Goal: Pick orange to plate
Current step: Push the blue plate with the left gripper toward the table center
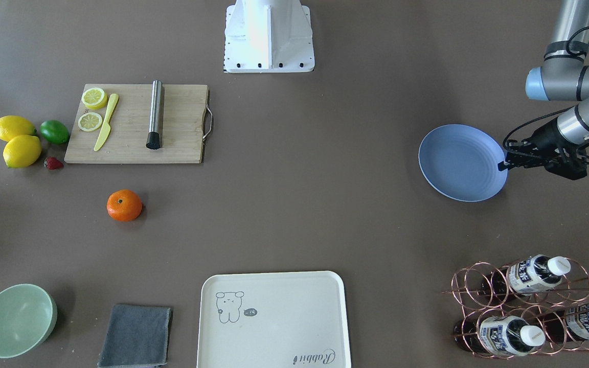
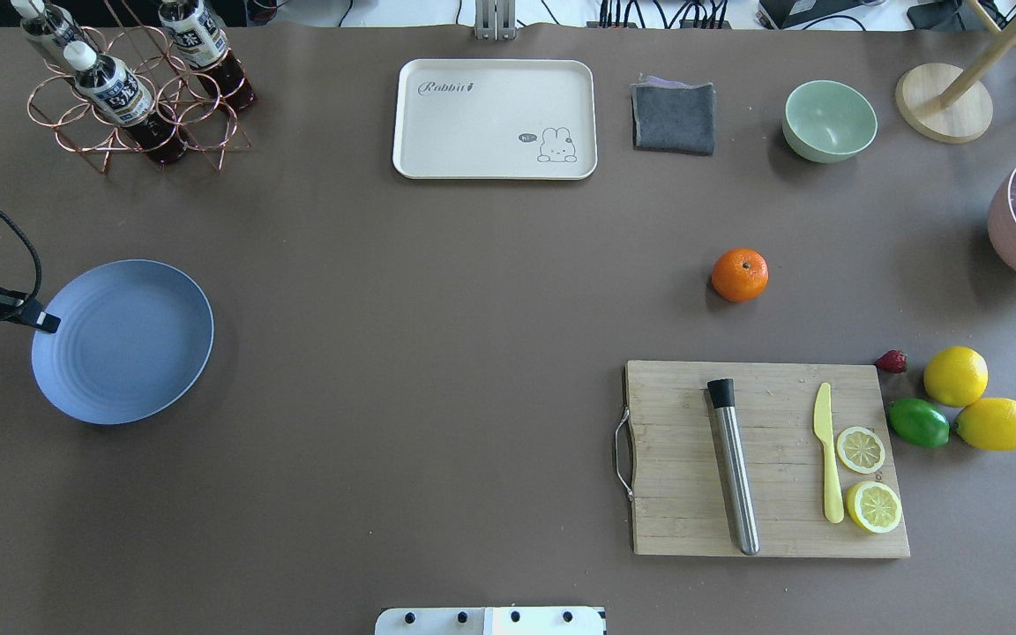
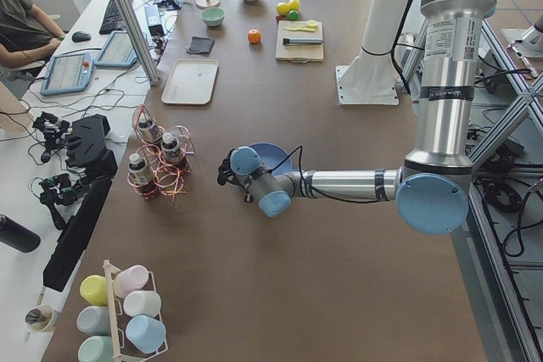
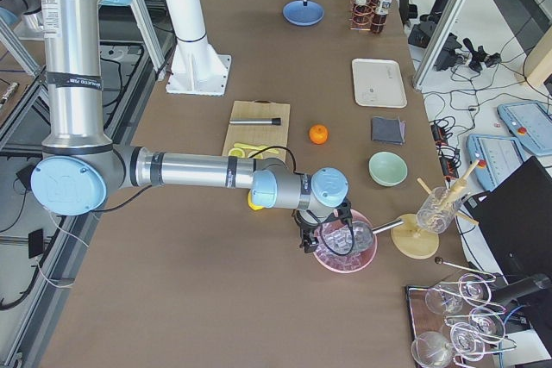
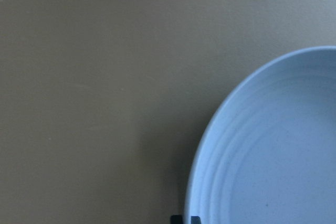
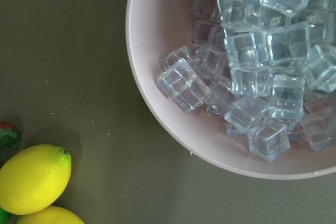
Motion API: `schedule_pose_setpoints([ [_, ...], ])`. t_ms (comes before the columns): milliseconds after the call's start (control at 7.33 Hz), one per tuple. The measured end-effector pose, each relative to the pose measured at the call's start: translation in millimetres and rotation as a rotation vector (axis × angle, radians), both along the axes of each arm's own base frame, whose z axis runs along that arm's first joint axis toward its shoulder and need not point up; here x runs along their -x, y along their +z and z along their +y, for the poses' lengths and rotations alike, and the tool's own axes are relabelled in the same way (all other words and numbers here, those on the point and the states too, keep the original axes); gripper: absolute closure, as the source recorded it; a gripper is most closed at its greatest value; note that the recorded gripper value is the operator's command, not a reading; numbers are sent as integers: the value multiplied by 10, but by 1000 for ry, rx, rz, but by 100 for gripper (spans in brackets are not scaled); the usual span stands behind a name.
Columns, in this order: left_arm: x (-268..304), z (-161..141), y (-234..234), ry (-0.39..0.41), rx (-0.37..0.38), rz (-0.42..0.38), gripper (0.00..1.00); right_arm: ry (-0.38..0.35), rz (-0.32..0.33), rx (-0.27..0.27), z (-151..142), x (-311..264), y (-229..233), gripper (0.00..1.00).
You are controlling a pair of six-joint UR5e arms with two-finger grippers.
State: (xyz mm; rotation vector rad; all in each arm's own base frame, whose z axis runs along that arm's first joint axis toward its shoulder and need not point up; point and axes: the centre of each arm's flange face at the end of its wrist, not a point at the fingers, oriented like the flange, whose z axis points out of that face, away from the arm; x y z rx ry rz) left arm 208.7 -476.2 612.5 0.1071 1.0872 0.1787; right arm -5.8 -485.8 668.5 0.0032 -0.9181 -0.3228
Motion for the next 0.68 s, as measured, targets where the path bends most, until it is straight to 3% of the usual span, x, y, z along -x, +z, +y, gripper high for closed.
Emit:
schedule_pose_setpoints([
  [409,-396,-85,-1130,-100,152,118,100,1,-74,-84,-74,120,-599,0],
  [682,-1096,186,-1873,-147,239,168,100,12,-74,-85,-212,524,-1179,0],
])
